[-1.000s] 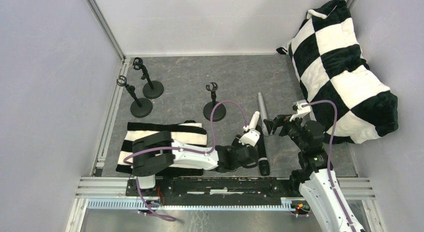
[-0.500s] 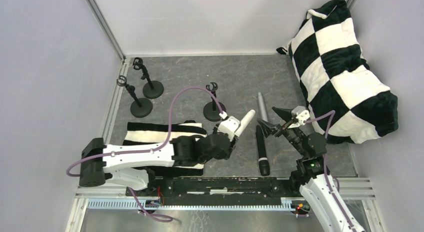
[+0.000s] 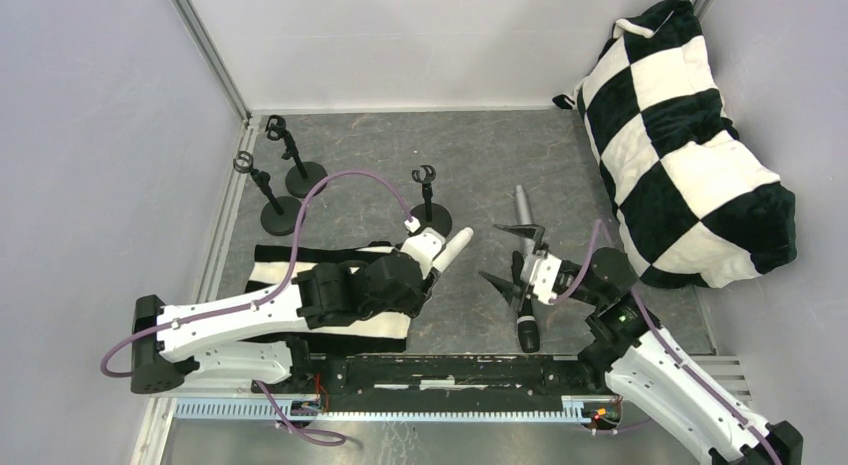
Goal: Attach the microphones to the stand
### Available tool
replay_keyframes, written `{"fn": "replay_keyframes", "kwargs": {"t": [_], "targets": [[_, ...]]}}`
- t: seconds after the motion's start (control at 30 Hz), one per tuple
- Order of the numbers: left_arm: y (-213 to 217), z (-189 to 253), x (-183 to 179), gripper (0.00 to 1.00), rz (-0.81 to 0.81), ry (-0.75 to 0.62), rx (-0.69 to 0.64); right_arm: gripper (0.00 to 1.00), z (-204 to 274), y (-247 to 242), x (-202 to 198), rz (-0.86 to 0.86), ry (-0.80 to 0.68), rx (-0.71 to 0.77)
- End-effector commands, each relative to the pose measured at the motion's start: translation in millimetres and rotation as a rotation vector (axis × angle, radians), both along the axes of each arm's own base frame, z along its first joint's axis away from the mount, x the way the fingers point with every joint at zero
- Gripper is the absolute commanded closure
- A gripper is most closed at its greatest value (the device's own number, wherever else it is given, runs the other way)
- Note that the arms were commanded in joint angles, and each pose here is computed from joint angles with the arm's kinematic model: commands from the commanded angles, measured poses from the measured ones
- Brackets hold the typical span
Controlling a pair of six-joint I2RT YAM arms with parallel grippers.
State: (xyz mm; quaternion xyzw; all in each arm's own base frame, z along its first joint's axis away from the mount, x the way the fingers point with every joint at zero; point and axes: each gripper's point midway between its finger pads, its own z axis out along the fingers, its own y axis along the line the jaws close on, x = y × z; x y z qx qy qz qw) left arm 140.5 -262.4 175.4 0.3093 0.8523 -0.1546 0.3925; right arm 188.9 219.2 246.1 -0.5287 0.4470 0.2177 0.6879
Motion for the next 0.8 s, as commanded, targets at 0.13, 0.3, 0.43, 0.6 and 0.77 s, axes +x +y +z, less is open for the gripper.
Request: {"fn": "replay_keyframes", "kwargs": {"t": [0.13, 0.3, 0.43, 0.6, 0.77], "targets": [[0.7, 28.8, 0.1, 0.62, -0.063, -0.033, -0.030, 0.02, -6.9, 49.7, -27.0, 0.211, -0.236, -0.187], [-3.1, 31.2, -1.0, 0.62, -0.077, -0.025, -0.036, 0.02, -18.5, 77.4, -33.5, 0.199, -0.290, -0.275], [-6.5, 33.5, -2.5, 0.62, -0.089, -0.018, -0.043, 0.05, -23.8, 89.6, -30.0, 0.146, -0.313, -0.306], [-12.1, 32.6, -5.0, 0.62, -0.112, -0.003, -0.040, 0.09, -27.1, 98.1, -22.6, 0.078, -0.358, -0.338], [-16.2, 33.1, -8.2, 0.62, -0.136, 0.008, -0.042, 0.19, -27.4, 101.3, -13.7, 0.024, -0.374, -0.348]]}}
